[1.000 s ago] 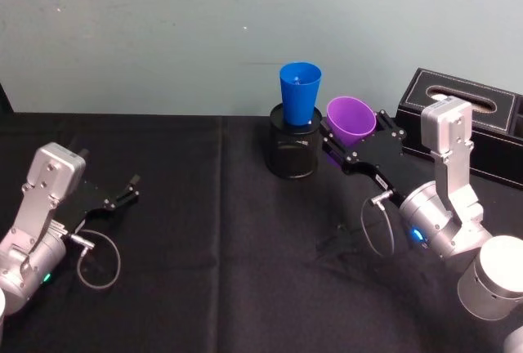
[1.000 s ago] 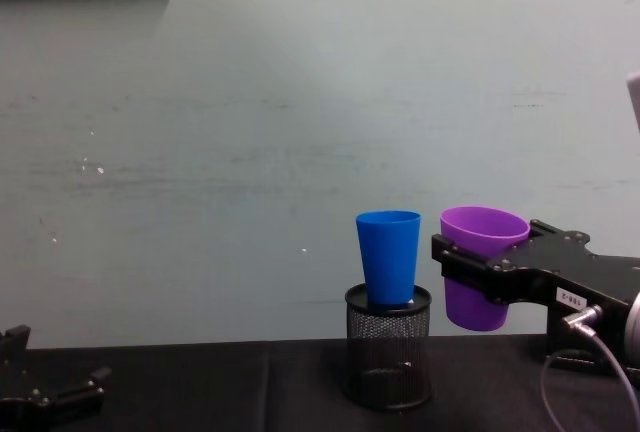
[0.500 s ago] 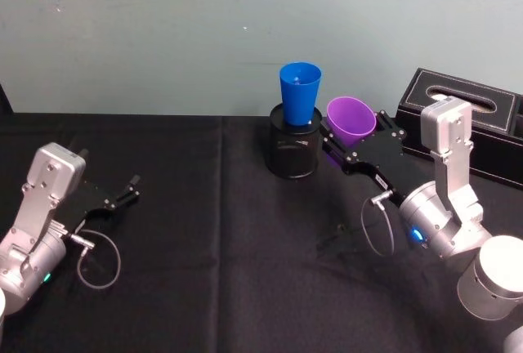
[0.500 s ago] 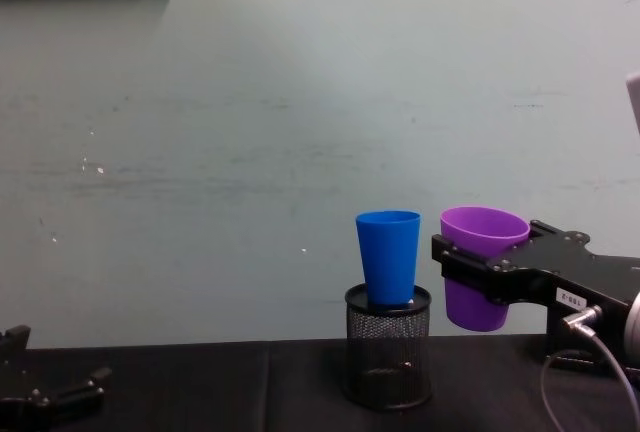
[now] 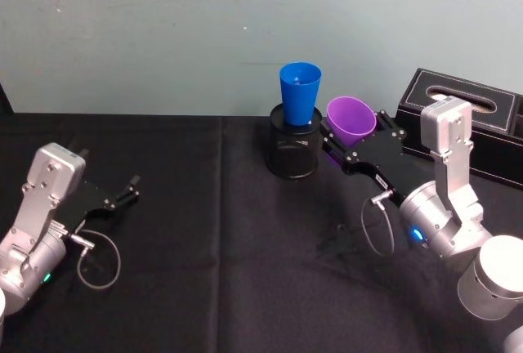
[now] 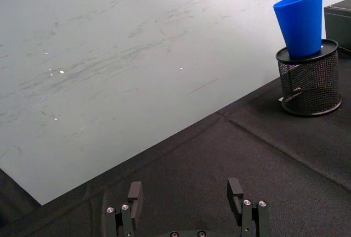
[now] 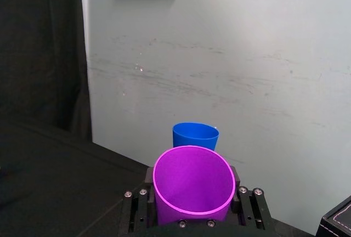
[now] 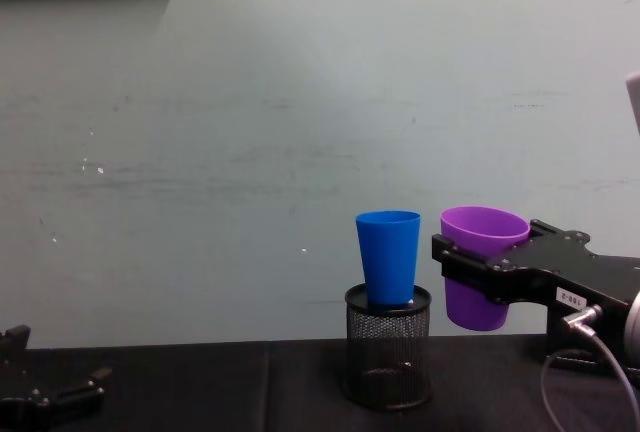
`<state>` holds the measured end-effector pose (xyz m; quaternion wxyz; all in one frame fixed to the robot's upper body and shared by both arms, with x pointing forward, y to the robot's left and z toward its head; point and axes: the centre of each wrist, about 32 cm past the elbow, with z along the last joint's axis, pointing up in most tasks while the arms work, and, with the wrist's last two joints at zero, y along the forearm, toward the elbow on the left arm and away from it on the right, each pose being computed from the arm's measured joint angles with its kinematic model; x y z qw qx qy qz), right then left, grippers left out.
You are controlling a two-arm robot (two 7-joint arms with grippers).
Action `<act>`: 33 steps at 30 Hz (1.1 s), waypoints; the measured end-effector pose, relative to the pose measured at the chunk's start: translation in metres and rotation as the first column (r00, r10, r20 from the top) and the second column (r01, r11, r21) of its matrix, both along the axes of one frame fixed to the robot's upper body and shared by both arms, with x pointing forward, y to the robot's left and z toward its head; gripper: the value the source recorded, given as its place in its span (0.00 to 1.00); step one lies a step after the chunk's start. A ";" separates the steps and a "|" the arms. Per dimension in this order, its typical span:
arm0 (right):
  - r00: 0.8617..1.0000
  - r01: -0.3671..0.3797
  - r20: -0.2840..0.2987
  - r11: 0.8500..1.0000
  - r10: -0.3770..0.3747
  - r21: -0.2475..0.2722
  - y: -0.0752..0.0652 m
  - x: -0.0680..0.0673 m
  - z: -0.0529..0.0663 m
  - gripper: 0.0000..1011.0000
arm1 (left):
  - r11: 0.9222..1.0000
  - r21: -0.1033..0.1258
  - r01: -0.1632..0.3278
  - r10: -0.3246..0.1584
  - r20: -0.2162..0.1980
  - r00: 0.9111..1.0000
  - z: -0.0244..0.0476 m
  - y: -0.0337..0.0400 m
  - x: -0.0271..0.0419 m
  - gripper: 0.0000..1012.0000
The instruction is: Pick up one cup with a gripper and tap it against the other cup.
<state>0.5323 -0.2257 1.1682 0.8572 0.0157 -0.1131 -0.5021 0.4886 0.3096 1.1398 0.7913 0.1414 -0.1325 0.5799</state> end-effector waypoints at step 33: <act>1.000 0.016 0.005 0.997 -0.017 0.078 0.010 0.021 -0.001 0.73 | 1.000 0.000 0.000 0.000 0.000 1.000 0.0000 0.0000 0.0000 1.00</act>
